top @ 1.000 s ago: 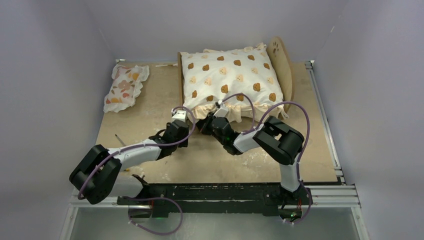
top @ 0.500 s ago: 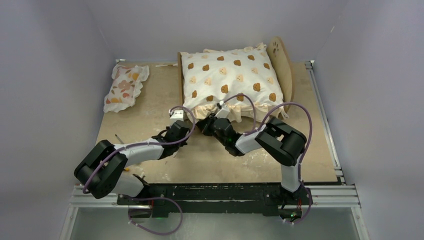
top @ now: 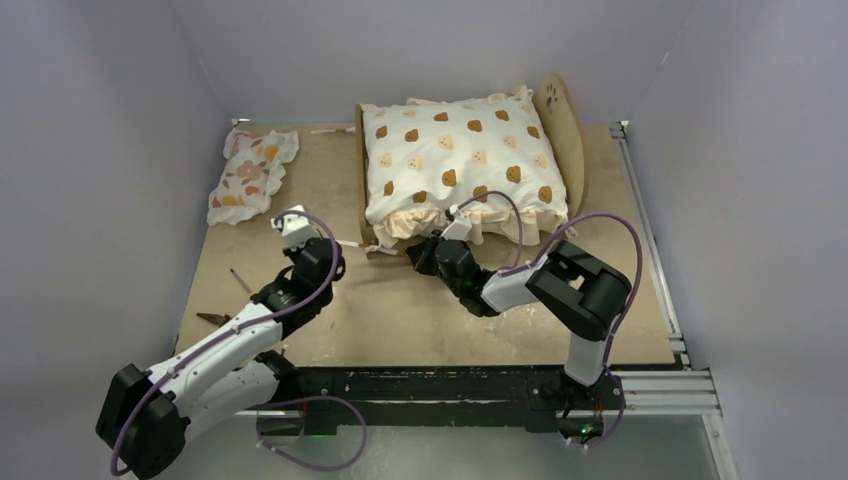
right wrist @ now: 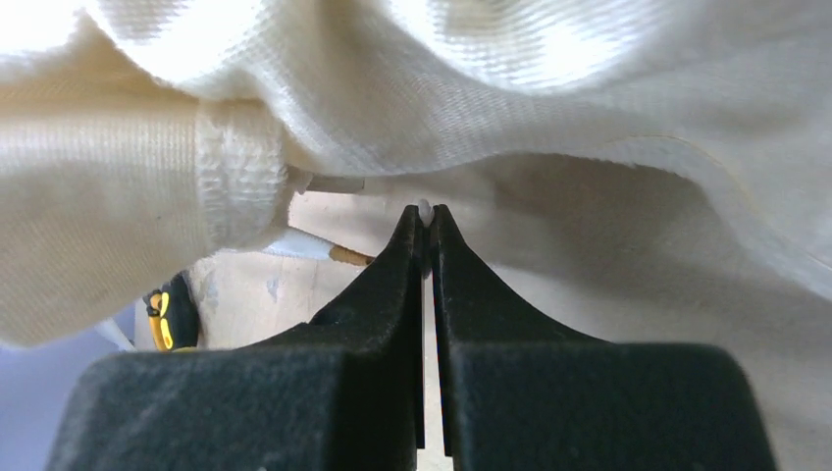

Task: Set up the pet bed

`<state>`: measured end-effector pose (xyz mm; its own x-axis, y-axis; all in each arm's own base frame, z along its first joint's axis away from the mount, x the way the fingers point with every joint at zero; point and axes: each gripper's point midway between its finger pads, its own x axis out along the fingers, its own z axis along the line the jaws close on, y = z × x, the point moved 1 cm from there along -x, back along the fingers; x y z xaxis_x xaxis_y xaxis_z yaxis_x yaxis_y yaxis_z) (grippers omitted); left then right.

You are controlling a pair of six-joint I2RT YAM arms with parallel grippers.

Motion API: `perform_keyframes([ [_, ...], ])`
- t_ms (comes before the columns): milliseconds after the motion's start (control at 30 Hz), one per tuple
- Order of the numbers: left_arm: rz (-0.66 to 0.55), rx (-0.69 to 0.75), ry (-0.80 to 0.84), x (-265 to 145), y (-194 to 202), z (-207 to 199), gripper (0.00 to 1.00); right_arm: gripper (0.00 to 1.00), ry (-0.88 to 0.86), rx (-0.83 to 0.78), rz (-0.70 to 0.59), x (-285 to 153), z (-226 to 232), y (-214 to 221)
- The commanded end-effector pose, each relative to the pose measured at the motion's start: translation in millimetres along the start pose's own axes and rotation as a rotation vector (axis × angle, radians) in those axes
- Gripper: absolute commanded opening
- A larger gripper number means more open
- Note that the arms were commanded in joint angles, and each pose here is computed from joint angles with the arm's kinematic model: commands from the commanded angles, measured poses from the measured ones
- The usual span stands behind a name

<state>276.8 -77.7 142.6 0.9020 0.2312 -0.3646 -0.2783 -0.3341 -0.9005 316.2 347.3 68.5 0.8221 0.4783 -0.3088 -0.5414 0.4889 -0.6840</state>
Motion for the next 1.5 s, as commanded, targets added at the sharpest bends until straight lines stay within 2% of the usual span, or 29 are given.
perform_keyframes([
  [0, -0.078, -0.079, -0.097, 4, -23, 19, 0.00, 0.00, 0.060, -0.030, -0.062, -12, -11, -18],
  [233, -0.074, -0.088, 0.016, 0, -59, -15, 0.00, 0.00, 0.171, -0.069, -0.015, -4, -40, 2],
  [333, -0.078, -0.104, 0.037, -8, -65, -14, 0.00, 0.00, 0.169, -0.068, -0.033, -7, -34, -8],
  [500, -0.072, -0.130, -0.003, -6, -42, 5, 0.00, 0.00, 0.125, -0.072, -0.078, -24, -11, -35],
  [833, -0.005, -0.135, -0.092, 14, 8, 25, 0.00, 0.00, 0.022, -0.148, -0.052, -63, 40, -41],
  [1067, 0.060, -0.174, -0.110, 12, 41, 41, 0.00, 0.00, -0.086, -0.209, -0.118, -79, 99, -91],
  [1300, 0.156, -0.249, -0.088, 3, 82, 53, 0.00, 0.00, -0.188, -0.283, -0.162, -64, 158, -126],
  [1467, 0.166, -0.259, -0.124, 2, 94, 66, 0.00, 0.00, -0.197, -0.294, -0.240, -47, 184, -167],
])
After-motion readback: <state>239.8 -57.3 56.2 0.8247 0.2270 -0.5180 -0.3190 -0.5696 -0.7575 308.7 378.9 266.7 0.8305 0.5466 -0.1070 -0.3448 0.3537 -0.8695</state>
